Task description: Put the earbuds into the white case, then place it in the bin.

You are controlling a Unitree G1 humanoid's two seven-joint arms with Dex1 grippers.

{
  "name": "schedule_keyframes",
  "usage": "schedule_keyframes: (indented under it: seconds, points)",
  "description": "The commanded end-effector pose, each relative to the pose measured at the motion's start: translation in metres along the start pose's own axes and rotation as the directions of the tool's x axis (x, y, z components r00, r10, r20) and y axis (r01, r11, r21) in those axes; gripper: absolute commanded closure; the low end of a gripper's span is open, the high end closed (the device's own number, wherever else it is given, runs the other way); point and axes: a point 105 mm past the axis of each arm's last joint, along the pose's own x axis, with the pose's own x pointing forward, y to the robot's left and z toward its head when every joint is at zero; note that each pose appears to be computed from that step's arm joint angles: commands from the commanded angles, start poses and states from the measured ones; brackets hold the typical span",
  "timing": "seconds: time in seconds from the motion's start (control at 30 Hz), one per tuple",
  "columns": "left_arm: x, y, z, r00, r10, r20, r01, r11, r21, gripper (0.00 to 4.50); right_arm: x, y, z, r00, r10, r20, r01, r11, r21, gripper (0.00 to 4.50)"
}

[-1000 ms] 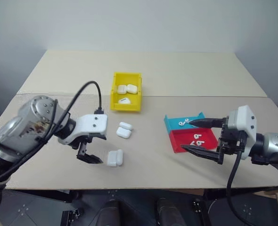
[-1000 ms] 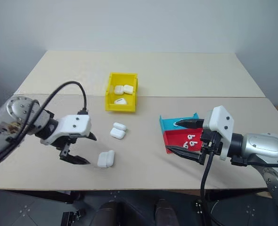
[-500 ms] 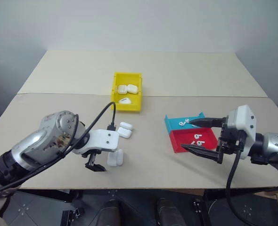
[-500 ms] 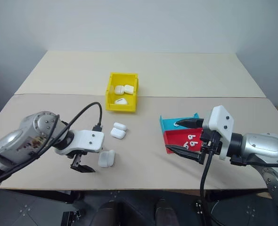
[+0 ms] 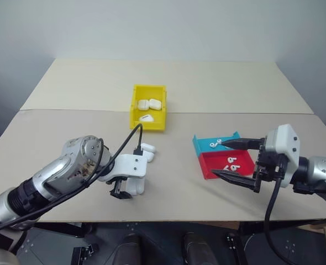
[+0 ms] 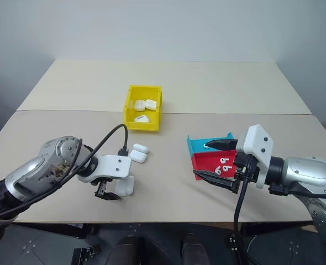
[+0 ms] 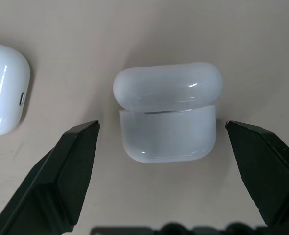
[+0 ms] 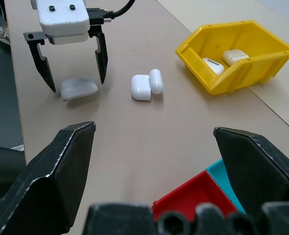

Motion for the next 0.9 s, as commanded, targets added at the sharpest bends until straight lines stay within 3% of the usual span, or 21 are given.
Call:
schedule_keyframes:
  seconds: [0.03, 0.13, 0.33, 0.63, 0.8, 0.87, 0.9]
  points:
    - [0.0, -0.003, 0.0, 1.0, 0.0, -0.01, 0.0, 1.0, 0.025, 0.02, -0.002, 0.003, 0.009, 1.0, -0.002, 0.022, 0.003, 0.999, -0.038, 0.0]
    - [0.001, -0.004, -0.002, 1.0, 0.001, -0.021, 0.0, 1.0, 0.024, 0.2, -0.002, 0.004, 0.009, 1.0, -0.003, 0.023, 0.003, 0.999, -0.039, 0.0]
    - [0.001, -0.004, -0.004, 1.0, 0.012, -0.028, -0.011, 1.0, 0.024, 1.76, -0.002, 0.004, 0.009, 1.0, -0.004, 0.025, 0.005, 0.999, -0.039, 0.0]
    - [-0.002, -0.001, -0.008, 0.999, 0.047, 0.007, -0.047, 0.999, 0.001, 1.76, 0.0, 0.004, 0.009, 1.0, -0.001, 0.029, 0.002, 0.999, -0.042, 0.0]
    - [-0.039, 0.019, -0.009, 0.97, 0.152, 0.189, -0.139, 0.987, -0.082, 1.76, -0.002, 0.005, 0.008, 1.0, -0.003, 0.029, 0.004, 1.0, -0.03, 0.0]
    - [-0.056, 0.028, -0.006, 0.933, 0.212, 0.29, -0.176, 0.974, -0.143, 1.76, -0.002, 0.004, 0.008, 0.999, -0.006, 0.034, 0.007, 1.0, -0.019, 0.0]
    - [-0.067, 0.036, -0.002, 0.879, 0.276, 0.39, -0.22, 0.958, -0.182, 1.76, -0.002, 0.003, 0.007, 0.999, -0.009, 0.037, 0.009, 1.0, -0.016, 0.0]
